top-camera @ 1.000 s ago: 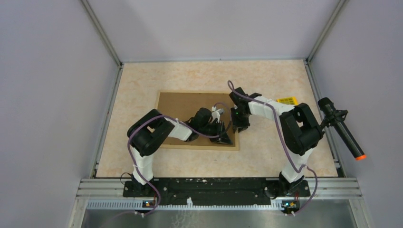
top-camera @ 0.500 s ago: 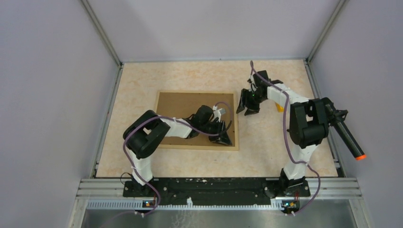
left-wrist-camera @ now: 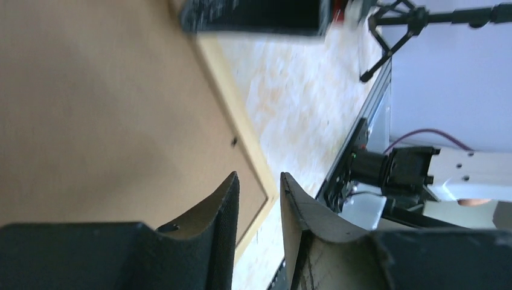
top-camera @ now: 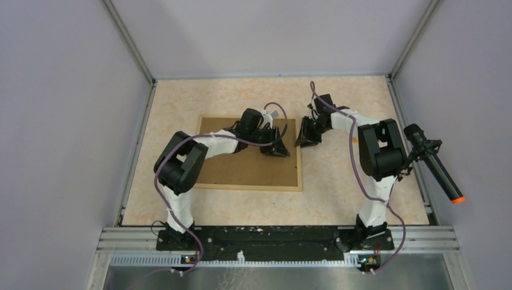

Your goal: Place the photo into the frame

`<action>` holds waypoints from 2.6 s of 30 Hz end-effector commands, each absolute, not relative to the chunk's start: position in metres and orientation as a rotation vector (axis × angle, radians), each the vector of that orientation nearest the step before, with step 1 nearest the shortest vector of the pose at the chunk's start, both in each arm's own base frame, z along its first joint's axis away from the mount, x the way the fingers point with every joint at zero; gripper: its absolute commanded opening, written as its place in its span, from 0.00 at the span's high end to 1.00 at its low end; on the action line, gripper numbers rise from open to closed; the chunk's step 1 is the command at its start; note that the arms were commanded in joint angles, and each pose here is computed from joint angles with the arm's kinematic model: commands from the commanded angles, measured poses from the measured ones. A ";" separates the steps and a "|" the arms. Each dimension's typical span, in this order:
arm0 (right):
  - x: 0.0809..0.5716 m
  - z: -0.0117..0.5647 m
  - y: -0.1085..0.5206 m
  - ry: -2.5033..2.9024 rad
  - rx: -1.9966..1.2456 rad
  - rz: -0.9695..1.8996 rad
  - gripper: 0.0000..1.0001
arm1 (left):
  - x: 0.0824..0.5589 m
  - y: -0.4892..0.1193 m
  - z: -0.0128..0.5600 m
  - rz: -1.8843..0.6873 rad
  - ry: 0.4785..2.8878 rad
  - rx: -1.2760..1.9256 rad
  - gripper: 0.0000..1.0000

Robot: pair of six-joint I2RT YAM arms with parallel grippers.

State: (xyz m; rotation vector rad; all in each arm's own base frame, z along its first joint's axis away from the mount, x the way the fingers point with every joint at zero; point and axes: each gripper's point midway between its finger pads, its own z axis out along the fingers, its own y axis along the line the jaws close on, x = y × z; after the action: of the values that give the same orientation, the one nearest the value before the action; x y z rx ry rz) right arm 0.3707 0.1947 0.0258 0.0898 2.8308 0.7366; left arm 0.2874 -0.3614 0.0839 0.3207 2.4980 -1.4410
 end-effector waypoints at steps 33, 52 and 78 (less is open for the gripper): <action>0.342 0.012 0.184 2.863 0.087 0.656 0.72 | 0.311 -0.337 -0.006 -1.338 2.624 0.209 0.73; 0.350 -0.033 0.166 2.993 0.149 0.263 0.71 | 0.301 -0.331 -0.008 -1.342 2.626 0.215 0.75; 0.406 0.072 0.229 2.758 -0.213 0.364 0.31 | 0.303 -0.330 0.075 -1.310 2.523 0.348 0.58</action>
State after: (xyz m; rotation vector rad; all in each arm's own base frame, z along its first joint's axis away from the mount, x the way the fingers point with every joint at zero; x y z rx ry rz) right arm 0.3574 0.2157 0.0248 -0.1473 3.0190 0.1960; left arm 0.3107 -0.3414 0.0420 0.2897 2.5169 -1.4171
